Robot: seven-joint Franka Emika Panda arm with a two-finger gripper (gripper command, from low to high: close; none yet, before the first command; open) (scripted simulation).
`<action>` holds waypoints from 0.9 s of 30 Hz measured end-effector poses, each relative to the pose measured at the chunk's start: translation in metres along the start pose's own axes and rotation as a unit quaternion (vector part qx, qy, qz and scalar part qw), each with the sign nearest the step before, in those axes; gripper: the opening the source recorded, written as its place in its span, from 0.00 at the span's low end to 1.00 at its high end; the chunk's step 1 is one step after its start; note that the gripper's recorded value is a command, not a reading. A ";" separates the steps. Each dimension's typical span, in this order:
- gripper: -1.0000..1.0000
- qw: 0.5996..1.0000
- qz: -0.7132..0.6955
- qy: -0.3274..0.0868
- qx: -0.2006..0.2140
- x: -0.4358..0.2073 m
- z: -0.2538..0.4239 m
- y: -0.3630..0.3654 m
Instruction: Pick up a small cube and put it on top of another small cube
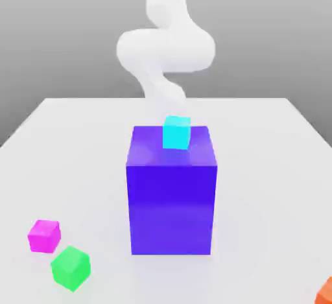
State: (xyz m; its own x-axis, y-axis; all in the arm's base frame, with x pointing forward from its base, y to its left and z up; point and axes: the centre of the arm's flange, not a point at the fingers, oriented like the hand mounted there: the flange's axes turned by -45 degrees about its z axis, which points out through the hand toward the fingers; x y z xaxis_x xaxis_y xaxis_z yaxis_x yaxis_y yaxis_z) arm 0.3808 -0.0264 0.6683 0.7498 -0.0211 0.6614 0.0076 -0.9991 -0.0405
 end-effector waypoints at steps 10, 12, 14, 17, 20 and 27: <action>0.50 0.989 0.026 -0.140 0.033 -0.073 0.194 0.103; 0.50 0.985 0.033 -0.168 0.032 -0.101 0.228 0.124; 0.50 0.980 0.039 -0.195 0.029 -0.130 0.255 0.143; 0.50 0.971 0.048 -0.234 0.018 -0.178 0.289 0.173; 0.50 0.960 0.060 -0.272 -0.001 -0.231 0.310 0.205; 0.50 0.935 0.055 -0.348 -0.043 -0.334 0.335 0.250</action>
State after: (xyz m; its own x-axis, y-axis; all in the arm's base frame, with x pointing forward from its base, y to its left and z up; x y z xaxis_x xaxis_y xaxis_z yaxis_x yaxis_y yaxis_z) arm 0.3539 -0.2576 0.1869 0.9920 -0.1260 0.0089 -0.1260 -0.9920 -0.0002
